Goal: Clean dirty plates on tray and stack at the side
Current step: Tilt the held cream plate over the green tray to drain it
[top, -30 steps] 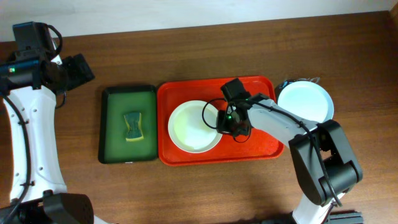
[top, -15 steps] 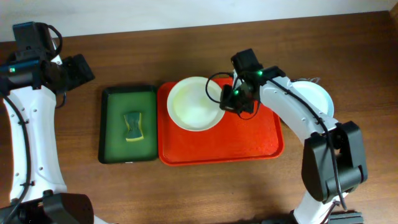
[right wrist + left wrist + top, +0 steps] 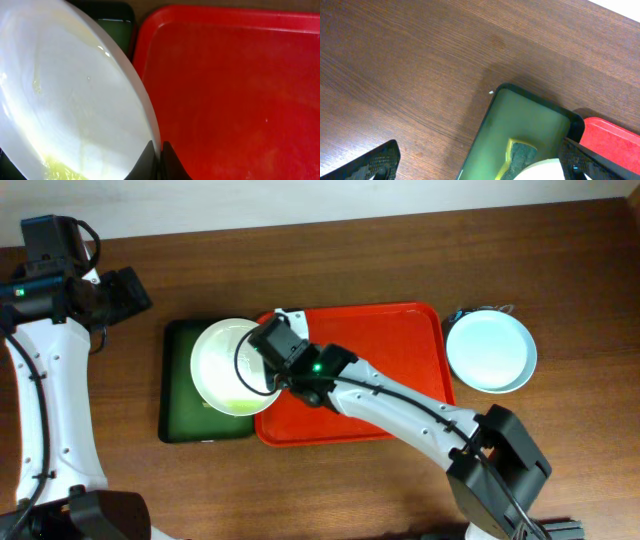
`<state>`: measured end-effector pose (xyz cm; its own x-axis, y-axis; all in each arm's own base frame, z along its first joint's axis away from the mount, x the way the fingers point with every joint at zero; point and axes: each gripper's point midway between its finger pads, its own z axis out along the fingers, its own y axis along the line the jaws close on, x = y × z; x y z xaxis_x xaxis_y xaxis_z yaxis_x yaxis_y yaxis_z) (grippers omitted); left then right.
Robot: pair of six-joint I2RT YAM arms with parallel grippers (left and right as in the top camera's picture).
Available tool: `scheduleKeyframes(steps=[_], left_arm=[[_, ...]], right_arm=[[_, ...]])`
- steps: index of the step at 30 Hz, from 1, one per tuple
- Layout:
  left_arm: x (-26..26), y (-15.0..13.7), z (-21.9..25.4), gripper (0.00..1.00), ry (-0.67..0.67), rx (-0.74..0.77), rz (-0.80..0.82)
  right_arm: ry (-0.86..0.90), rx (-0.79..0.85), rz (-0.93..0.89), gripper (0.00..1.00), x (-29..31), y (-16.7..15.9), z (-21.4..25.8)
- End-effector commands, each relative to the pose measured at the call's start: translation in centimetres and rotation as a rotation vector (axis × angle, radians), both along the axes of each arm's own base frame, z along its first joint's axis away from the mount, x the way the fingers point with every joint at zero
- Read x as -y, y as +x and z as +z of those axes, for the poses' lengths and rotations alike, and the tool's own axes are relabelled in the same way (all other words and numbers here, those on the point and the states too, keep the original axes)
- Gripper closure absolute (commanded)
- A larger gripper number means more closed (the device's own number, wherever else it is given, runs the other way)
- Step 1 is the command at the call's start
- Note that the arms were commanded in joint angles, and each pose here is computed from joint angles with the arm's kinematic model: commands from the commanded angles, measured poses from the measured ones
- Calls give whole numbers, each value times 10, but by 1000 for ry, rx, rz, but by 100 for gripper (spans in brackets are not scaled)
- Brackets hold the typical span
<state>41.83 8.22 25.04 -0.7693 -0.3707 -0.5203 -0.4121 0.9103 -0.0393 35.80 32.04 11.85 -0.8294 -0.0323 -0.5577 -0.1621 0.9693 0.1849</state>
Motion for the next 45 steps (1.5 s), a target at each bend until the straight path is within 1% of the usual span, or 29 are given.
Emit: scheduleKeyframes(steps=[1,4,6,9,13,17,21,24,27,30,43,45], left_arm=[[0,1,-1,1,-4,-1,12],[0,1,-1,1,-4,-1,12],[0,1,-1,1,-4,-1,12],[0,1,-1,1,-4,-1,12],[0,1,-1,1,-4,-1,12],[0,1,-1,1,-4,-1,12],[0,1,-1,1,-4,-1,12],[0,1,-1,1,-4,-1,12],[0,1,-1,1,-4,-1,12],[0,1,-1,1,-4,-1,12],[0,1,-1,1,-4,-1,12],[0,1,-1,1,-4,-1,12]], right_arm=[[-13,95,-41,96,-4,6,19],[-10,138,7,96,-16,6,25],[-50,200,45,96,-19,9,32],[-144,309,123,96,-28,10,44],[-267,487,215,96,-47,5,72],[-451,669,297,96,-63,-5,101],[-633,846,275,96,-71,-21,142],[-724,934,221,96,-71,-30,170],[-782,985,192,96,-70,-33,191],[-767,1004,174,96,-71,-33,199],[-762,1002,168,96,-70,-32,198],[-698,999,124,96,-69,-32,198]])
